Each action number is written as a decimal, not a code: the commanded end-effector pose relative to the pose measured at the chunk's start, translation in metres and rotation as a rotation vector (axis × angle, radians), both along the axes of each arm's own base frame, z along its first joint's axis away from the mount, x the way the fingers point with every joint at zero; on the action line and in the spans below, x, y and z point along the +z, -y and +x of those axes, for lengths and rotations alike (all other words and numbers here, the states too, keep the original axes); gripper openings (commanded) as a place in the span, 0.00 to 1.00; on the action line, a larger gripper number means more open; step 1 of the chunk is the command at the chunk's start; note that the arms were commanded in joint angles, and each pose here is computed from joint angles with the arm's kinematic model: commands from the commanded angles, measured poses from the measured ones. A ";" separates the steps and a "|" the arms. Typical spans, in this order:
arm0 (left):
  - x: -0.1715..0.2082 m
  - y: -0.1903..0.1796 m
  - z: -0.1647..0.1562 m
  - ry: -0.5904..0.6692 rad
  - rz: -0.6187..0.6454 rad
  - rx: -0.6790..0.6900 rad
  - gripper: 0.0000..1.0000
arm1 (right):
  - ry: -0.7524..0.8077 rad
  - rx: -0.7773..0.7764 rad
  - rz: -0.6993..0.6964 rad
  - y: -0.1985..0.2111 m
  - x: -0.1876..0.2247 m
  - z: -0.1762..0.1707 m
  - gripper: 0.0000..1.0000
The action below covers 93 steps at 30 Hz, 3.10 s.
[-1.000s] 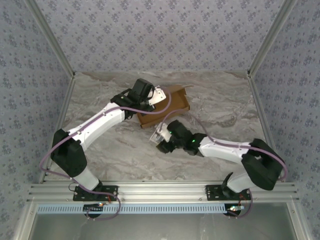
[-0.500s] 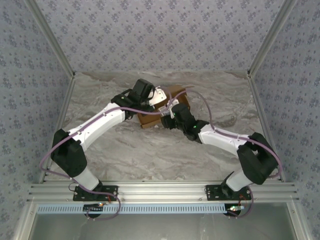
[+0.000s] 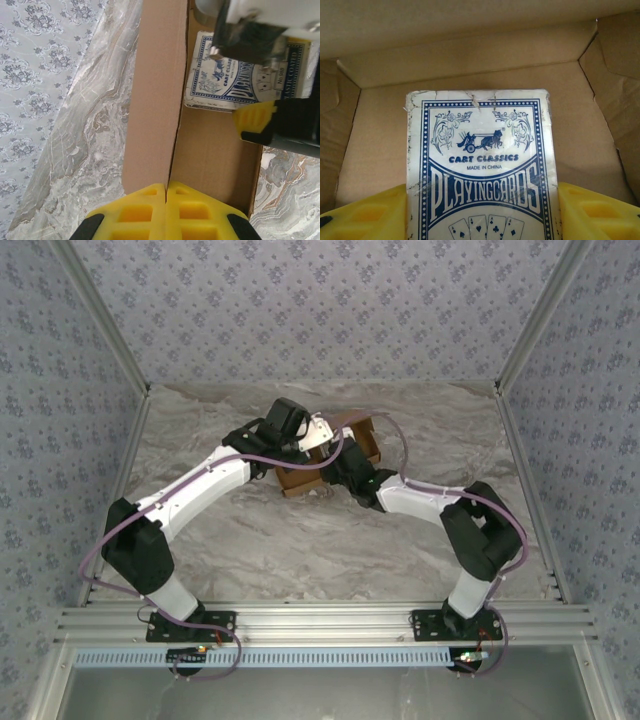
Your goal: Fold the paper box
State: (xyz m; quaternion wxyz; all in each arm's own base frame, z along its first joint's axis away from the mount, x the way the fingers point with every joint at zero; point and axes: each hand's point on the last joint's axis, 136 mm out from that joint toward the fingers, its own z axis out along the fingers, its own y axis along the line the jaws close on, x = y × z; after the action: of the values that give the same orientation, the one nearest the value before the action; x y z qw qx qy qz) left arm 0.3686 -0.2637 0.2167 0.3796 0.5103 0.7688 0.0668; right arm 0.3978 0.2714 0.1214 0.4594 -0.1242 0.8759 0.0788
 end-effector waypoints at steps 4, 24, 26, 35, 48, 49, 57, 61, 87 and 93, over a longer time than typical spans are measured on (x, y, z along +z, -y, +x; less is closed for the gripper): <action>0.003 0.005 -0.006 -0.004 -0.018 -0.024 0.00 | 0.065 -0.066 0.062 -0.013 0.017 0.025 0.45; 0.002 0.006 -0.006 -0.010 -0.021 -0.026 0.00 | 0.015 -0.288 0.201 -0.016 0.021 0.040 0.50; 0.002 0.006 -0.007 -0.011 -0.020 -0.026 0.00 | 0.005 -0.314 0.208 -0.014 0.020 0.041 0.52; 0.001 0.006 -0.007 -0.010 -0.020 -0.027 0.00 | -0.035 -0.313 0.274 -0.020 0.018 0.041 0.66; 0.002 0.005 -0.007 -0.008 -0.017 -0.024 0.00 | -0.053 -0.251 0.293 -0.024 0.019 0.036 0.79; 0.002 0.006 -0.007 -0.008 -0.018 -0.025 0.00 | -0.052 -0.248 0.293 -0.023 0.019 0.036 0.79; 0.002 0.005 -0.007 -0.007 -0.015 -0.023 0.00 | -0.076 -0.210 0.303 -0.023 0.016 0.026 0.77; 0.002 0.005 -0.007 -0.007 -0.017 -0.022 0.00 | -0.109 -0.203 0.284 -0.018 0.003 0.016 0.69; 0.000 0.005 -0.008 -0.007 -0.005 -0.020 0.00 | -0.188 -0.162 0.242 -0.015 -0.023 -0.013 0.41; 0.000 0.005 -0.007 -0.006 -0.004 -0.019 0.00 | -0.200 -0.159 0.233 -0.017 -0.031 -0.014 0.36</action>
State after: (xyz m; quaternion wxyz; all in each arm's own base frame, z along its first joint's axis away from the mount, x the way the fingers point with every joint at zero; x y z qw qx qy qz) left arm 0.3687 -0.2659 0.2184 0.3849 0.5044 0.7701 0.0657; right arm 0.3876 0.2858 0.0983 0.3926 0.0138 0.9060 0.1575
